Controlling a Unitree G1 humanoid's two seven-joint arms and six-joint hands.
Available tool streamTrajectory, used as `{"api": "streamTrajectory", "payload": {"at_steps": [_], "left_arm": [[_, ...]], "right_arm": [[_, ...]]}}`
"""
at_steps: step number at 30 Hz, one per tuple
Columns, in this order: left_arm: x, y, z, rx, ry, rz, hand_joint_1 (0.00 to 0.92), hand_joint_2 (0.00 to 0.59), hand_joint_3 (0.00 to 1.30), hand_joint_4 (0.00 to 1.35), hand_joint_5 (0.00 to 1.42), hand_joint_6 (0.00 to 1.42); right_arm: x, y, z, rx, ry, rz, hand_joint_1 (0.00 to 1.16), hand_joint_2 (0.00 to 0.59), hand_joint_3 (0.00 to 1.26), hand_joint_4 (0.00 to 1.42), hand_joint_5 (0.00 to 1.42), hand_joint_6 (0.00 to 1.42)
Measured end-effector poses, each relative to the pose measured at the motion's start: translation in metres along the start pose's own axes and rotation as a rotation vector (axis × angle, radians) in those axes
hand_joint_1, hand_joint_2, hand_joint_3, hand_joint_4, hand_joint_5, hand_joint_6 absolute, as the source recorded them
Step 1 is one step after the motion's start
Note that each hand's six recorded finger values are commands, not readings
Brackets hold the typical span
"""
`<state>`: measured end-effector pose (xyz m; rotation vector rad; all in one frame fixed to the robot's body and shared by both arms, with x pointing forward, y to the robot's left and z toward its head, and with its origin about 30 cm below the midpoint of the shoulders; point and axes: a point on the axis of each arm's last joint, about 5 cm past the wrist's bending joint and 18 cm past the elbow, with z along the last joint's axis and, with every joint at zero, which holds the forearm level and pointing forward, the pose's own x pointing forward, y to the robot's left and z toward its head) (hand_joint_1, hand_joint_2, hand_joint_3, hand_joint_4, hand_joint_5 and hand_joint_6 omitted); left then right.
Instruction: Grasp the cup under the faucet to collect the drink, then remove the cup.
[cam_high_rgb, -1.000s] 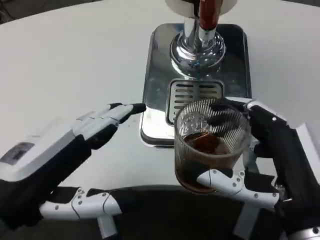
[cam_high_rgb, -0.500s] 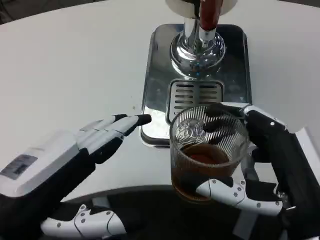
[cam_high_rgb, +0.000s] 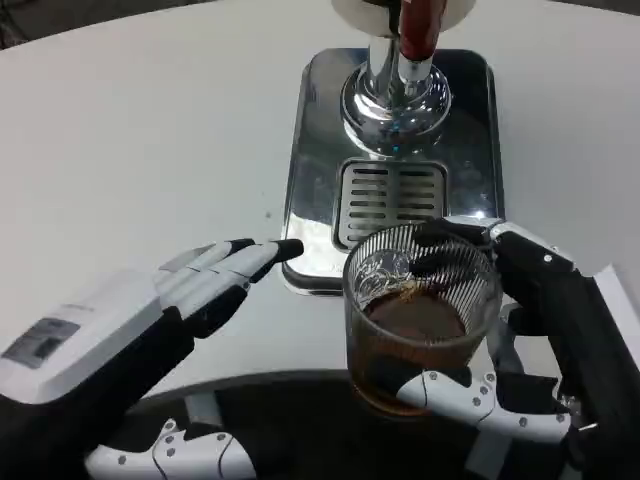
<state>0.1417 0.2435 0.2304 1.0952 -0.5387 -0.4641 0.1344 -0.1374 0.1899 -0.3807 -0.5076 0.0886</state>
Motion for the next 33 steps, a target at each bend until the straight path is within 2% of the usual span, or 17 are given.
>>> {"api": "streamTrajectory", "payload": {"at_steps": [33], "left_arm": [[-0.0035,-0.0035,-0.0006,-0.016,0.021,-0.016,0.0,0.081,0.04,0.0,0.0,0.01]], "right_arm": [[-0.001,-0.0003,0.0002,-0.002,0.001,0.005,0.97,0.112,1.0,1.15,1.34,1.42]]}}
